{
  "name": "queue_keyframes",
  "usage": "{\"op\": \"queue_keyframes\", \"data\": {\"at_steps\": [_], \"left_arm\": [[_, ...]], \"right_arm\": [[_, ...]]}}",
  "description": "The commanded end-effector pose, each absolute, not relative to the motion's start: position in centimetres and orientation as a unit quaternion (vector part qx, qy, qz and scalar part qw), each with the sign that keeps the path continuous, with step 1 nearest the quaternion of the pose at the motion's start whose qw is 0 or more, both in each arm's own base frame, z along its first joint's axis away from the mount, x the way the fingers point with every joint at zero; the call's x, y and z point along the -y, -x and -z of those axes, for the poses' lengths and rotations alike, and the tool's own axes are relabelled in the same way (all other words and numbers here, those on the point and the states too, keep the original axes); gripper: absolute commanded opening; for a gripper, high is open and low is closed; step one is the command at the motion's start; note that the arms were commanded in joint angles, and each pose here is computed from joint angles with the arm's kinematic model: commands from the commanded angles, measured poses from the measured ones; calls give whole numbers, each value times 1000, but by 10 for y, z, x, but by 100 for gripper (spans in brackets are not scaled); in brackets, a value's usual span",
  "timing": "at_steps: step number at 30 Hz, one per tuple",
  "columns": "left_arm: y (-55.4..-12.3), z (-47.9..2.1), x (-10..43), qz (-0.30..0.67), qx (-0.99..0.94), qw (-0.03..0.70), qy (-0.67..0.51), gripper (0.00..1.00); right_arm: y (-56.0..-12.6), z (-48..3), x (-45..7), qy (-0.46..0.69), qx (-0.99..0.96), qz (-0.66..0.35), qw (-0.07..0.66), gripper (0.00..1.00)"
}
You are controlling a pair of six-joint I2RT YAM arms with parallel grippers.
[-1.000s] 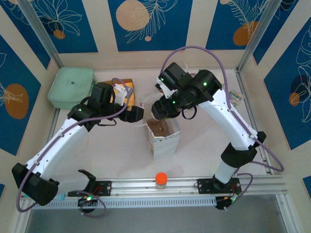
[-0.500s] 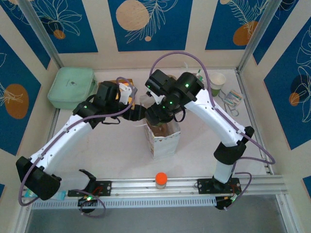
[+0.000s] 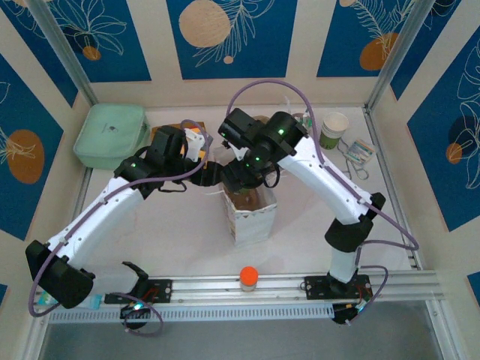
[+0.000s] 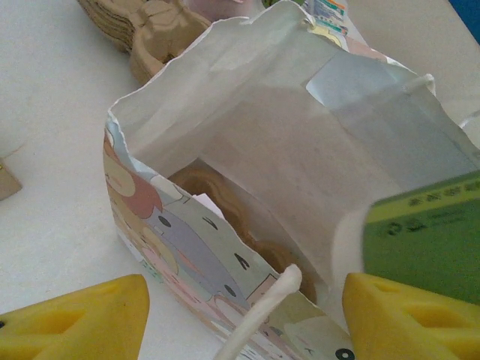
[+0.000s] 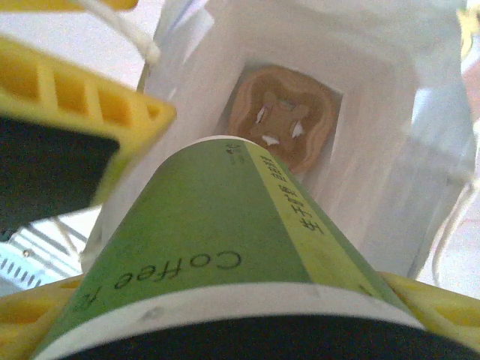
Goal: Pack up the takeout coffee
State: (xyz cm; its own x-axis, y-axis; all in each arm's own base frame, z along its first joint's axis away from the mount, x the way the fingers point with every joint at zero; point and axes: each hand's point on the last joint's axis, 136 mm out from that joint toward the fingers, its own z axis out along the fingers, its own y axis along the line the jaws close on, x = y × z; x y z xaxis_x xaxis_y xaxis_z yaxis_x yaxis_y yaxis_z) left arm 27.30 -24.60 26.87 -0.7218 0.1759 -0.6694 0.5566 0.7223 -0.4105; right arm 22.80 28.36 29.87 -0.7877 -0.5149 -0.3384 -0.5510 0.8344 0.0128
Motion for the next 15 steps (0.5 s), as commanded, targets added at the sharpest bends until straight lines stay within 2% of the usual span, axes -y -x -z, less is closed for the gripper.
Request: {"op": "queue_keyframes", "data": {"at_steps": [1,15], "left_arm": [[-273,-282,249,314,-867,324,-211,68],[-268,-284,253,321,-864,325,-213,64]], "right_arm": [[-215,-288,-259,278,-953,9,120,25],[-223,-280,-243,263,-954,60,127,25]]}}
